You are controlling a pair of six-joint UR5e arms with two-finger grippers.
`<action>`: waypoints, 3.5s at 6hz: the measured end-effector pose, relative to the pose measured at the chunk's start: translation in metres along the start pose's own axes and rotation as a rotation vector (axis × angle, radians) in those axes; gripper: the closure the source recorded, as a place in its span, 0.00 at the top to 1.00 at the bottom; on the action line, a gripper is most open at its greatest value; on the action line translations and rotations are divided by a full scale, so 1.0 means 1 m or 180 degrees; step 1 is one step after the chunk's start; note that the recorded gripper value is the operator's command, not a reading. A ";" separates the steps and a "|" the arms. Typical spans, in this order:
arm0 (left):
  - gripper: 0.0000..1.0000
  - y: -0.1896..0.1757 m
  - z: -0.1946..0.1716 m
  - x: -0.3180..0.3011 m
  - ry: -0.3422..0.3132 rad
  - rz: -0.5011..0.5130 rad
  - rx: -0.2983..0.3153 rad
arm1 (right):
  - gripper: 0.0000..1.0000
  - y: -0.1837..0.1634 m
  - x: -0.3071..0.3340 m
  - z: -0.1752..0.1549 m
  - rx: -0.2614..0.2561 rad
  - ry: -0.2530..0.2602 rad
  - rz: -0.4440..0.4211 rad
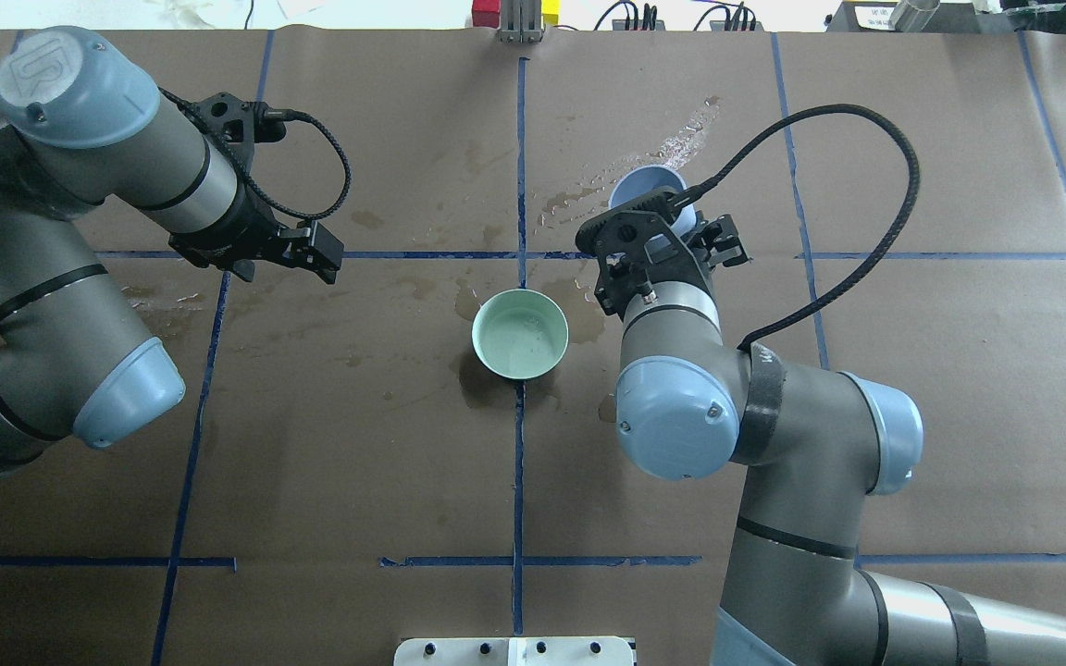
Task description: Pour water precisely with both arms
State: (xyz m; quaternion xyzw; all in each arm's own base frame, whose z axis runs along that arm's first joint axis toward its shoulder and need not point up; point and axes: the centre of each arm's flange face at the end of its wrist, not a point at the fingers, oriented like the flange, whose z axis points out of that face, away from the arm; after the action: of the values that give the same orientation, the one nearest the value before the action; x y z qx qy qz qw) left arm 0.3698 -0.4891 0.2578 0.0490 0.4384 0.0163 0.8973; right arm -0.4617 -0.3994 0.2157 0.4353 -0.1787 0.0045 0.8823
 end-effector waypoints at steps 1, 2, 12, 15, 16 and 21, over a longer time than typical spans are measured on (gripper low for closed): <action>1.00 0.000 0.000 0.000 0.0002 0.0001 0.0001 | 0.00 0.010 0.028 0.015 -0.0041 -0.0109 0.0216; 1.00 0.000 0.000 0.000 0.0003 0.0002 0.0002 | 0.00 0.032 0.066 0.036 -0.0041 -0.0151 0.0346; 1.00 0.002 -0.003 0.002 0.0015 -0.0017 0.0006 | 0.01 0.259 0.303 0.140 0.0243 -0.0446 0.0751; 1.00 0.002 -0.003 0.003 0.0019 -0.0051 0.0009 | 0.13 0.282 0.316 0.150 0.0274 -0.0491 0.0788; 1.00 0.002 -0.003 0.002 0.0017 -0.0053 0.0008 | 0.16 0.284 0.317 0.151 0.0271 -0.0489 0.0791; 1.00 0.002 -0.002 0.002 0.0013 -0.0055 0.0003 | 0.52 0.315 0.330 0.160 0.0216 -0.0700 0.0823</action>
State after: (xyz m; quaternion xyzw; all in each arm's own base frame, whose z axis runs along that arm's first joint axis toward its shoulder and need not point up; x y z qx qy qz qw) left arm 0.3697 -0.4871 0.2553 0.0456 0.4406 0.0084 0.8965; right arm -0.2542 -0.3757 0.6520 0.4362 -0.3284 0.0763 0.8343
